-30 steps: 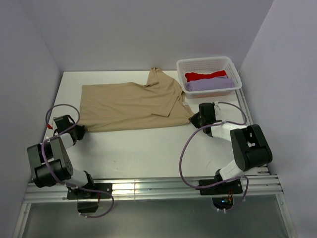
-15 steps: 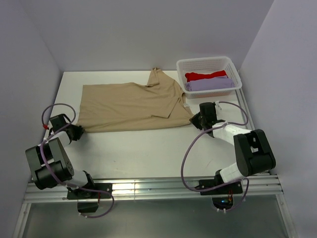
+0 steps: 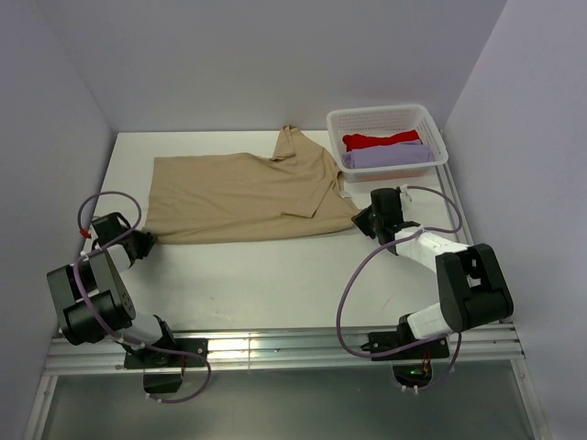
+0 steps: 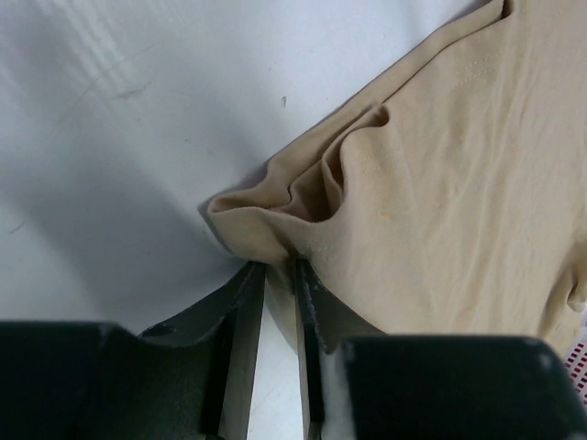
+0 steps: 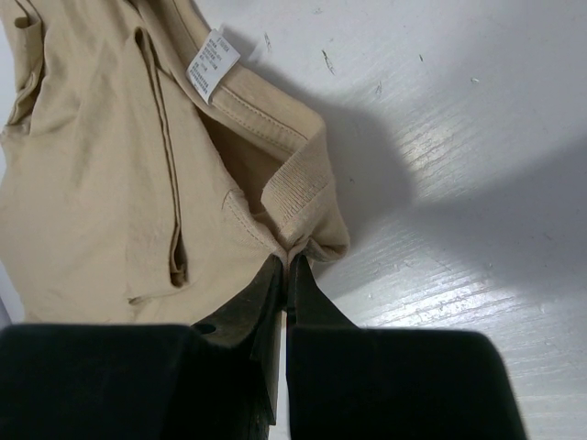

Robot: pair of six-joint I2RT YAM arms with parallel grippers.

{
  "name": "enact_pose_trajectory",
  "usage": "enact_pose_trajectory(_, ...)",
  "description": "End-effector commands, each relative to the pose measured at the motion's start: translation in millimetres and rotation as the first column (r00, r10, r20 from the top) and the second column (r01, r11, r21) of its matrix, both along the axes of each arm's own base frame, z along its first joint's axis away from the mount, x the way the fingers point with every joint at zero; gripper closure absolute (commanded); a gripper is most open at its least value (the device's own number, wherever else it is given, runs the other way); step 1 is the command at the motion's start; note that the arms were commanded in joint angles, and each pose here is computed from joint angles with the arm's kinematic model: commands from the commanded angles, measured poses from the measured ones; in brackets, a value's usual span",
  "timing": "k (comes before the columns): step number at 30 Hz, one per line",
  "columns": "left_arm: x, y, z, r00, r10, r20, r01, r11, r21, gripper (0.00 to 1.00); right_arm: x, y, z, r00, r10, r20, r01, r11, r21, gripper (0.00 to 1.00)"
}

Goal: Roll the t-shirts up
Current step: Fold the tshirt

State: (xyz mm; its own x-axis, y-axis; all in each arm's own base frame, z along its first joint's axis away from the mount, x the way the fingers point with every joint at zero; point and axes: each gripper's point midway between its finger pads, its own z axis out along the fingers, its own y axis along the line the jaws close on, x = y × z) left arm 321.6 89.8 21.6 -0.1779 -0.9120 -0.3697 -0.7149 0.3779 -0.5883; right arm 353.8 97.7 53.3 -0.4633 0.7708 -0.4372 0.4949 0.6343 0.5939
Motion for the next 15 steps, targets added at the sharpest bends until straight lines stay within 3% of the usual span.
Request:
enact_pose_trajectory(1, -1.0, 5.1, -10.0, 0.999, 0.004, -0.040, -0.003, 1.000, 0.005, 0.74, 3.3, -2.2, 3.9, 1.000, -0.004, 0.025, 0.005, 1.000, -0.014, 1.00)
enact_pose_trajectory(3, 1.8, 5.4, -9.7, 0.999, -0.002, -0.037, 0.002, 1.000, 0.003, 0.81, 1.2, -1.2, 0.1, 1.000, 0.000, 0.013, 0.000, 1.000, -0.011, 1.00)
enact_pose_trajectory(4, 3.0, 5.4, -9.5, 0.999, -0.005, -0.036, 0.005, 1.000, 0.002, 0.93, -0.2, -1.6, -3.2, 1.000, 0.002, 0.002, -0.002, 1.000, -0.012, 1.00)
enact_pose_trajectory(5, 3.6, 5.8, -9.5, 0.999, -0.007, -0.036, 0.007, 1.000, 0.004, 1.00, -1.2, -0.7, -4.2, 1.000, 0.006, -0.003, -0.006, 1.000, -0.011, 1.00)
enact_pose_trajectory(15, -6.9, 7.0, 11.5, 0.997, 0.046, -0.061, -0.048, 0.998, -0.029, 1.00, -8.1, 3.6, -10.5, 0.995, 0.021, -0.098, -0.021, 1.000, -0.002, 1.00)
